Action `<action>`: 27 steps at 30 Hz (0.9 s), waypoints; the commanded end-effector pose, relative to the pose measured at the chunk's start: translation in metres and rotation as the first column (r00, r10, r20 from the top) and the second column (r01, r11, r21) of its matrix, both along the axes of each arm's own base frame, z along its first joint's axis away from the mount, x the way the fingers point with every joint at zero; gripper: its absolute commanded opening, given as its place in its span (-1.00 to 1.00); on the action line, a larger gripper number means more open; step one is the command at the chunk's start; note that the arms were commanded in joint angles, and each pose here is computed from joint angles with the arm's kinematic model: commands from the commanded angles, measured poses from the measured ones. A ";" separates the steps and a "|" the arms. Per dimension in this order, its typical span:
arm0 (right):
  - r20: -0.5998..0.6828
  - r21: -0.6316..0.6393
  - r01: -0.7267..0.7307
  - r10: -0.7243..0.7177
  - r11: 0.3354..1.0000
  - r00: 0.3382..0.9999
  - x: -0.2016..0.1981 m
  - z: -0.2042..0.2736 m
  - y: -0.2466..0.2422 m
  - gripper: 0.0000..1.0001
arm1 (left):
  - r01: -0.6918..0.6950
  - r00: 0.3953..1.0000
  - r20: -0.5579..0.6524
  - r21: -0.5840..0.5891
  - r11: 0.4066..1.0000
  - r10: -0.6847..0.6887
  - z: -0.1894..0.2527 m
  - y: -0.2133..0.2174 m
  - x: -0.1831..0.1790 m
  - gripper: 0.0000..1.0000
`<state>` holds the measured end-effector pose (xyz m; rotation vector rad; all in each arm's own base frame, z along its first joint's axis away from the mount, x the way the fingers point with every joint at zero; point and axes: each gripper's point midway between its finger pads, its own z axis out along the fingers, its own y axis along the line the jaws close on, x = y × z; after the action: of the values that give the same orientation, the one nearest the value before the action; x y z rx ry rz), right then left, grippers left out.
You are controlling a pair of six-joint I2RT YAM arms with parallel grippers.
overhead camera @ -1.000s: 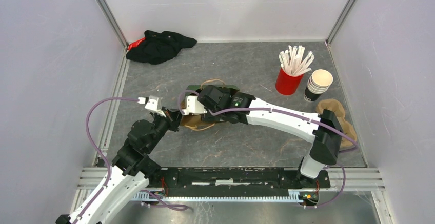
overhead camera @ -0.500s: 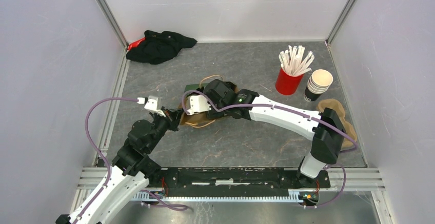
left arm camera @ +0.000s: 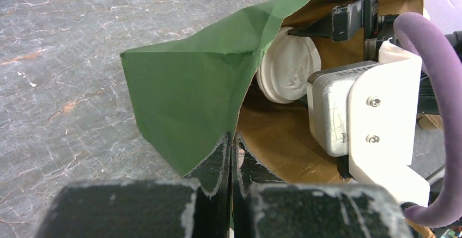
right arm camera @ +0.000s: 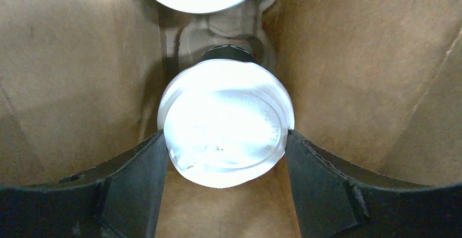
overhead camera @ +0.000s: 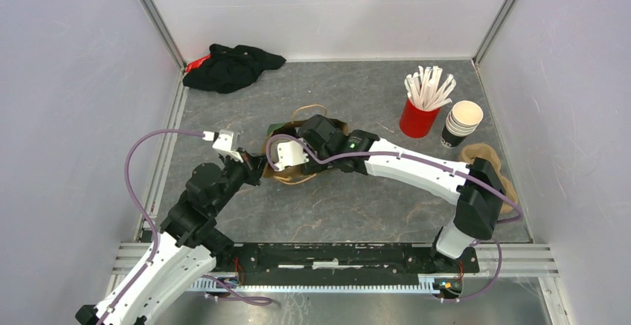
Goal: Pack the takeout coffee
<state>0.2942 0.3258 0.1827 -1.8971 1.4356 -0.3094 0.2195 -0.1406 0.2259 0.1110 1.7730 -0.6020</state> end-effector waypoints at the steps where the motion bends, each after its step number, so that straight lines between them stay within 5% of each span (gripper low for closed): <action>1: 0.063 0.072 -0.037 0.032 0.997 0.997 0.006 0.035 0.010 0.13 | 0.033 0.999 0.010 -0.021 0.999 -0.033 0.018 -0.005 -0.005 -0.96; 27: 0.045 0.075 -0.054 0.051 0.996 0.998 0.013 0.043 0.007 0.12 | 0.048 0.997 -0.055 -0.007 0.999 -0.048 0.013 -0.006 -0.011 -0.97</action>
<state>0.2939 0.3347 0.2013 -1.9198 1.3842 -0.2364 0.2113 -0.1428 0.2255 0.1492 1.8550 -0.6049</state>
